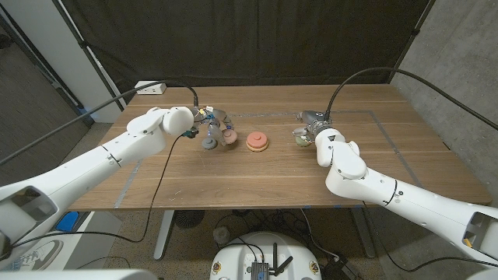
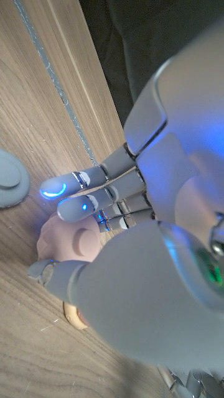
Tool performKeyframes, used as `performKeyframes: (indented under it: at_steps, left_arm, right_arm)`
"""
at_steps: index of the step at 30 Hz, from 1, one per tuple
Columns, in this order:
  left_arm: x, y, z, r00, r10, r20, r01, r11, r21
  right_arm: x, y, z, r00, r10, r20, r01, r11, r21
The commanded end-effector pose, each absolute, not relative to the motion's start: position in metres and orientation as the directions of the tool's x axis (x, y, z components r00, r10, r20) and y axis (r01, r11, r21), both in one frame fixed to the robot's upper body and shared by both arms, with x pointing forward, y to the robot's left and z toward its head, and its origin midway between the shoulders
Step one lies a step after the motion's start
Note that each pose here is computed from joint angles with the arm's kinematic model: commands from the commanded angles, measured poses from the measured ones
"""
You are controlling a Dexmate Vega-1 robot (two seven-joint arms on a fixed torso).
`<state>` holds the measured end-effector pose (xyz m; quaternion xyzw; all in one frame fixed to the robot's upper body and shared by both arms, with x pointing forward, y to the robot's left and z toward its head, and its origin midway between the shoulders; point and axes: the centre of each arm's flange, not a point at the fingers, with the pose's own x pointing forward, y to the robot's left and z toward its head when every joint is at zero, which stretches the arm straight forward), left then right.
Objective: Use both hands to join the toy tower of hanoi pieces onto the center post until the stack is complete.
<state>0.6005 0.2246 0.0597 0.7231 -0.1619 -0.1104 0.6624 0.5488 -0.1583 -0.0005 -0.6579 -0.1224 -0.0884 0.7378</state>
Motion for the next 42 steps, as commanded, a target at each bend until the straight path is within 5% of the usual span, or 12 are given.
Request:
performKeyframes:
  at_steps: [1, 42]
  left_arm:
    - [0.592, 0.224, 0.074, 0.919, -0.392, 0.046, -0.081, -0.074, 0.994]
    - [0.606, 0.195, 0.083, 0.88, -0.471, 0.055, -0.1, -0.07, 0.993]
  right_arm:
    - [0.547, -0.16, -0.002, 0.955, 0.026, 0.296, 0.291, 0.124, -0.949]
    - [0.546, -0.168, -0.001, 0.954, 0.006, 0.301, 0.297, 0.138, -0.945]
